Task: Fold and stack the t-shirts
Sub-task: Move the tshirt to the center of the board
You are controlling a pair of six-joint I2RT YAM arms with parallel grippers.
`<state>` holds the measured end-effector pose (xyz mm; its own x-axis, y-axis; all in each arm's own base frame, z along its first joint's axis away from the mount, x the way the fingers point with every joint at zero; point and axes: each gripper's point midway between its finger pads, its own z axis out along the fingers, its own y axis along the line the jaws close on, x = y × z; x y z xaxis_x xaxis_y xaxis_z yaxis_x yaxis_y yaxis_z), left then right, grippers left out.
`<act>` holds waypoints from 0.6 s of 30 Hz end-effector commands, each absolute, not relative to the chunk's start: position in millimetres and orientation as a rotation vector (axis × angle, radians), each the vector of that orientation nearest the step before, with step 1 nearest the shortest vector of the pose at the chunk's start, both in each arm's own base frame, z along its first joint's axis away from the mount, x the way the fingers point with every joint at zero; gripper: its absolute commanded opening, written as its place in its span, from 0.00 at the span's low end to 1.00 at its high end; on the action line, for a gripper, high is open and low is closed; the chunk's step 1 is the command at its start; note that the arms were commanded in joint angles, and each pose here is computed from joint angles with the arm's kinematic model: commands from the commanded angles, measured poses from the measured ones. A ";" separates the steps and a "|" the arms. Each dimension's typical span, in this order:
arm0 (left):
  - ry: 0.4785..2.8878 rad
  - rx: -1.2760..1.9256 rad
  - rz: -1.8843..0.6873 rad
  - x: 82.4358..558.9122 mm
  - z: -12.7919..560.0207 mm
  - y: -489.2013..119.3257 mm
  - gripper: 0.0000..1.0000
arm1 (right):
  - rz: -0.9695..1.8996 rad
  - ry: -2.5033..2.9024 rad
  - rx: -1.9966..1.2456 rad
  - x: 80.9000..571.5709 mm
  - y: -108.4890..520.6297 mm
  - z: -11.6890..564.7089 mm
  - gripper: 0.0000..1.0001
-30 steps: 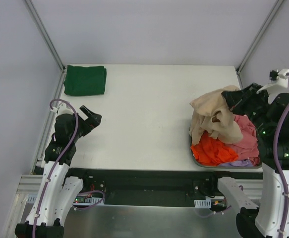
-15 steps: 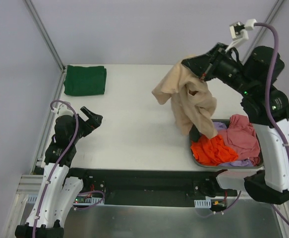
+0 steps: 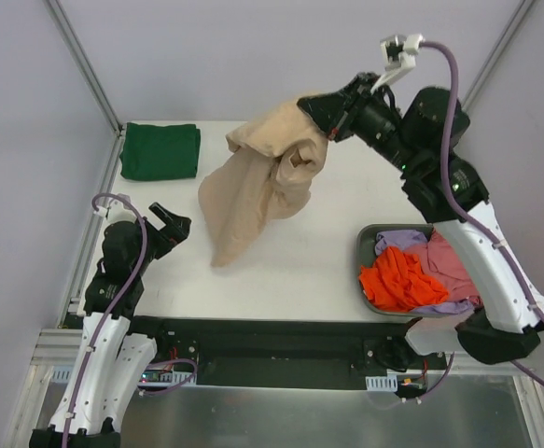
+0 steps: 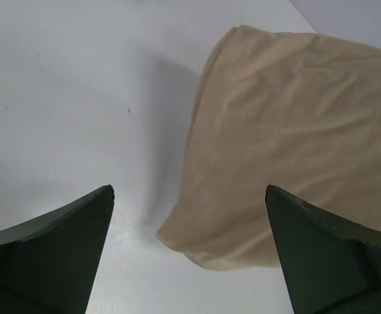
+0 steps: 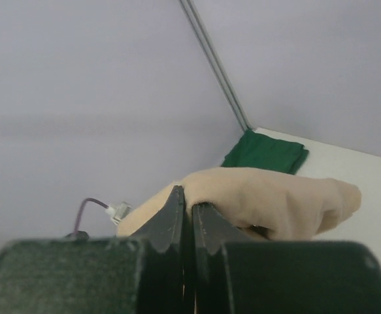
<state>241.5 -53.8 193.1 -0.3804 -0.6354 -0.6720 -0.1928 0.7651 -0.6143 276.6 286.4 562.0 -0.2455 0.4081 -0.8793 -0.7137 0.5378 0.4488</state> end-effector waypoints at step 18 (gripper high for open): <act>2.221 -0.885 -0.396 230.3 115.6 -45.5 0.99 | 0.334 2.100 0.013 275.1 156.2 226.5 0.96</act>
